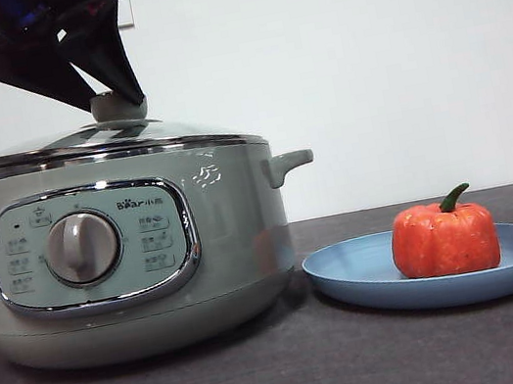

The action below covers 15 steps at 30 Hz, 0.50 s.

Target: Take the pumpkin out from the steamer,put the pumpkin in the blue plate,close the lid

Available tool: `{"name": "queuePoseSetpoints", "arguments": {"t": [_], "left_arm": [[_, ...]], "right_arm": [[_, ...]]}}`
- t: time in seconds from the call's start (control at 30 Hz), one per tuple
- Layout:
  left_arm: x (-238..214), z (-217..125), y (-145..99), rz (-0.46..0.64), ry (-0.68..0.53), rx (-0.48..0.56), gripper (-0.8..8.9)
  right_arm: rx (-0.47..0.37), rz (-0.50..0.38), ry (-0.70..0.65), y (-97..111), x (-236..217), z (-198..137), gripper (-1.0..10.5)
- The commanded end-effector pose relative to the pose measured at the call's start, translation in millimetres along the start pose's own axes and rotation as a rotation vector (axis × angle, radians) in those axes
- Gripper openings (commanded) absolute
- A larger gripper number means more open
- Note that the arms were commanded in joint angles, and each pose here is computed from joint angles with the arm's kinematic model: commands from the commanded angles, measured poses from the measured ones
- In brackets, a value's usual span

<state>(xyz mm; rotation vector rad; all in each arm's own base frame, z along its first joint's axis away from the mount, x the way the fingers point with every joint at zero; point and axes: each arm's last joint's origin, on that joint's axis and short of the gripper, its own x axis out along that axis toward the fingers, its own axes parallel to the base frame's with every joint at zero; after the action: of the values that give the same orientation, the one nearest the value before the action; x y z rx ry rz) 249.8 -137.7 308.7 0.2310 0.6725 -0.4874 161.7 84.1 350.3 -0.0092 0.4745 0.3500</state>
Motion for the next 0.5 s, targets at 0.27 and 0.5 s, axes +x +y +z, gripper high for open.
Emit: {"name": "queuePoseSetpoints", "arguments": {"t": [0.27, 0.5], "left_arm": [[3.4, -0.7, -0.3, -0.029, -0.006, 0.011, -0.13], [3.5, -0.2, -1.5, -0.071, -0.013, 0.001, -0.13]], "right_arm": [[0.005, -0.002, 0.002, 0.2, 0.8, -1.0, 6.0], [0.006, -0.001, 0.002, 0.2, 0.8, -1.0, 6.0]]}}
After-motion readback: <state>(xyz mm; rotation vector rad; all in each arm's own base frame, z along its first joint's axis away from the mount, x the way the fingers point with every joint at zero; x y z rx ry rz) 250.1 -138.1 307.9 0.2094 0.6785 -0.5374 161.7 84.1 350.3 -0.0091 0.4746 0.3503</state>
